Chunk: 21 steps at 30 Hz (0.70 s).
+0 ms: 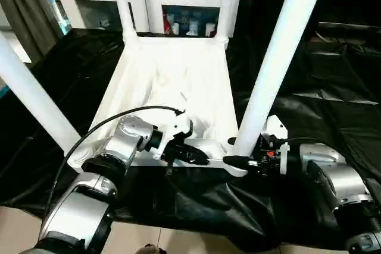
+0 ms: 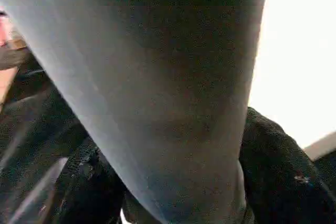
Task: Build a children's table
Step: Rotate leg to tighten
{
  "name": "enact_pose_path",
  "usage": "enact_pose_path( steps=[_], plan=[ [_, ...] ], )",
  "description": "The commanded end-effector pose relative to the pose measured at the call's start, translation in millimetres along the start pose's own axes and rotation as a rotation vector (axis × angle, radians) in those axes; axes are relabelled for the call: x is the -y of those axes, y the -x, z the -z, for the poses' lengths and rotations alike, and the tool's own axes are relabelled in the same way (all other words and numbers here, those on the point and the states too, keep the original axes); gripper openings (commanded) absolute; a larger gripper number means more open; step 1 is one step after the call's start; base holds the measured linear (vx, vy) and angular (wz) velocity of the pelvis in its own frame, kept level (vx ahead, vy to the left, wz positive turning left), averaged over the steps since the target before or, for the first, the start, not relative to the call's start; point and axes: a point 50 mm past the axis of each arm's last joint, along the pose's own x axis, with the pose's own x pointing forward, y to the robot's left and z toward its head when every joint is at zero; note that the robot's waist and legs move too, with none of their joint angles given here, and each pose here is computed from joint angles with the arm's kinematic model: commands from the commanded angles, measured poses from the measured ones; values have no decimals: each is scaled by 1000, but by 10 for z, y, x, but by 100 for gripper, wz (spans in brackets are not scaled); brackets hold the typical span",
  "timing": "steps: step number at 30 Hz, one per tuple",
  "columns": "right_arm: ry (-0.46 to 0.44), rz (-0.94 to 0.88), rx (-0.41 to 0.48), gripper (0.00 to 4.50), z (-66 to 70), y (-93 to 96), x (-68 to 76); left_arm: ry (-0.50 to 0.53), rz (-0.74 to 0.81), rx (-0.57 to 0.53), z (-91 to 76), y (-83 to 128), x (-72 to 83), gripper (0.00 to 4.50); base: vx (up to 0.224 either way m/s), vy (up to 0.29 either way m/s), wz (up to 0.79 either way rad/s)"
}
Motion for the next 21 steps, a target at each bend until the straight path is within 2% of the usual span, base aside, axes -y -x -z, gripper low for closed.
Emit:
enact_pose_path(
  steps=[1, 3, 4, 9, 12, 14, 15, 19, 21],
  plan=[
    [-83, 195, -36, 253, 208, -133, 54, -17, -173, 86, -217, -155, -134, 0, 0, 0, 0],
    [-117, 337, -31, 253, 256, -182, 120, 4, -235, 104, -258, -221, -167, 0, 0, 0, 0],
    [-168, 438, -16, 252, 285, -225, 157, 0, -271, 103, -287, -287, -179, 0, 0, 0, 0],
    [-272, 648, 10, 252, 332, -371, 204, 13, -368, 104, -362, -465, -204, 0, 0, 0, 0],
    [-263, 637, 22, 252, 296, -523, 143, 9, -398, 97, -393, -547, -204, 0, 0, 0, 0],
    [-210, 578, 44, 252, 221, -683, 67, -16, -397, 78, -397, -610, -185, 0, 0, 0, 0],
    [-193, 559, 49, 308, 201, -709, 49, -21, -394, 74, -395, -619, -181, 0, 0, 0, 0],
    [-149, 488, 81, 331, 124, -709, 26, -35, -358, 68, -375, -611, -159, 0, 0, 0, 0],
    [-124, 431, 113, 366, 66, -641, 46, -40, -325, 70, -347, -564, -149, 0, 0, 0, 0]
  ],
)
